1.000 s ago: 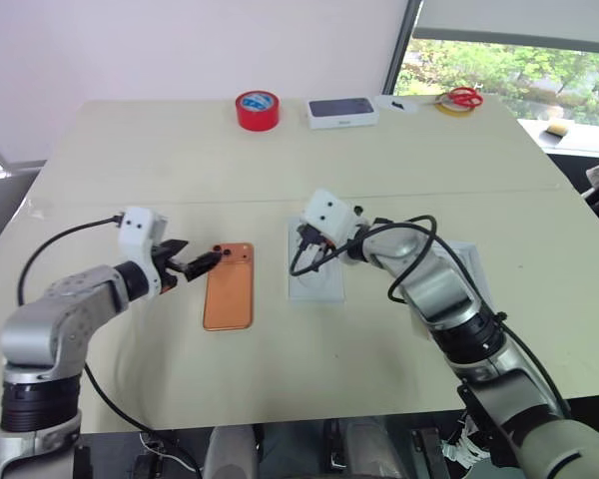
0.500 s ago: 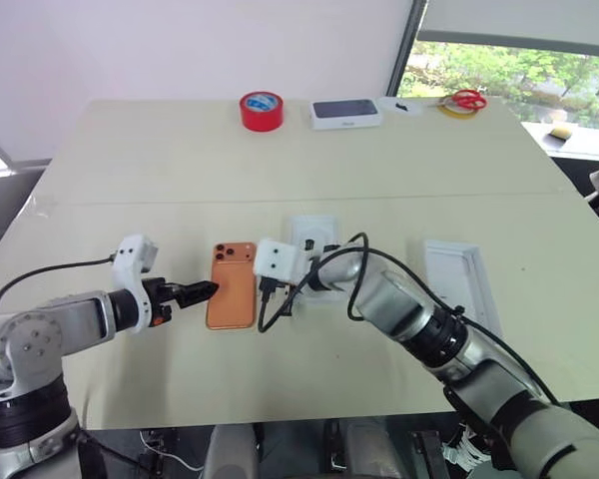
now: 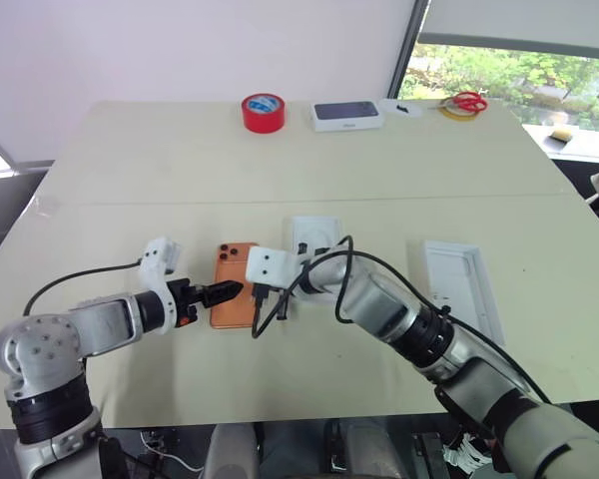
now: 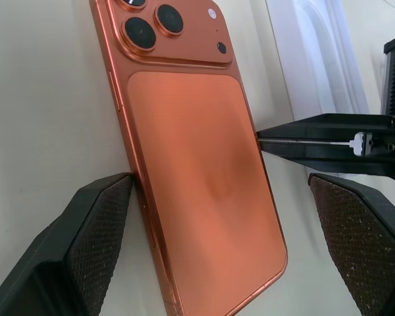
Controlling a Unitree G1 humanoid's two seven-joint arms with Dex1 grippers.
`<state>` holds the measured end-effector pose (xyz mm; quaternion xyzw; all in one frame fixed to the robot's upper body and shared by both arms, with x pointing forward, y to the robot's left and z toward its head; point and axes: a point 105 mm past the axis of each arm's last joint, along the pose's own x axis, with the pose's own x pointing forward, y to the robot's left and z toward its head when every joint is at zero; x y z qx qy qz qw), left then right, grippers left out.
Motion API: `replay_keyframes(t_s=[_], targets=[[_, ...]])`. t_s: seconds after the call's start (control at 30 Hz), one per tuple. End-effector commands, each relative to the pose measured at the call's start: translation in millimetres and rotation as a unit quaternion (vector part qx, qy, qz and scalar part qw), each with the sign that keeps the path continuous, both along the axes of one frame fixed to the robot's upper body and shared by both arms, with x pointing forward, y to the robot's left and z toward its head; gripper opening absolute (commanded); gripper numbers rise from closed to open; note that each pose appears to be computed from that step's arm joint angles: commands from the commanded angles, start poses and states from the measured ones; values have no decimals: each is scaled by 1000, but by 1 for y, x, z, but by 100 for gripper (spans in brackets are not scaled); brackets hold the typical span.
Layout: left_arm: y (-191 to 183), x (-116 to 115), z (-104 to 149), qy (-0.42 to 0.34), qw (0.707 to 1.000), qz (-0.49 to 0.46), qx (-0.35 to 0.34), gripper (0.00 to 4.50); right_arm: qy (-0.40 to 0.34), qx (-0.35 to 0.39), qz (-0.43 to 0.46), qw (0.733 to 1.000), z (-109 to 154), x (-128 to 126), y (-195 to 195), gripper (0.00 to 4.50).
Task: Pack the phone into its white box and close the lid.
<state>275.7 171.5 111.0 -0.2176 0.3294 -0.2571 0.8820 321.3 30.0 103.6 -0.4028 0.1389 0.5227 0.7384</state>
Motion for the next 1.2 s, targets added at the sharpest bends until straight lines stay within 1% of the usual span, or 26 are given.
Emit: replay_keyframes(t_s=[0.03,0.17,0.33,0.57,0.73,0.97,1.2], targets=[[-29,-7,1,15,997,-60,-52,448,-15,10,7,1000,7,1,5,0],[-31,-5,3,15,997,-59,-55,448,-15,9,3,1000,6,2,4,0],[-31,1,11,11,996,-48,-77,448,-14,9,0,1000,4,2,3,0],[-17,17,21,-1,996,8,-91,448,-12,10,-1,1000,2,2,3,0],[-22,20,25,-4,995,14,-98,448,-12,11,-2,1000,2,2,4,0],[-28,17,23,6,996,9,-93,448,-15,11,-6,1000,2,3,3,0],[-14,23,22,17,992,50,-113,448,-16,11,-10,1000,2,4,1,0]])
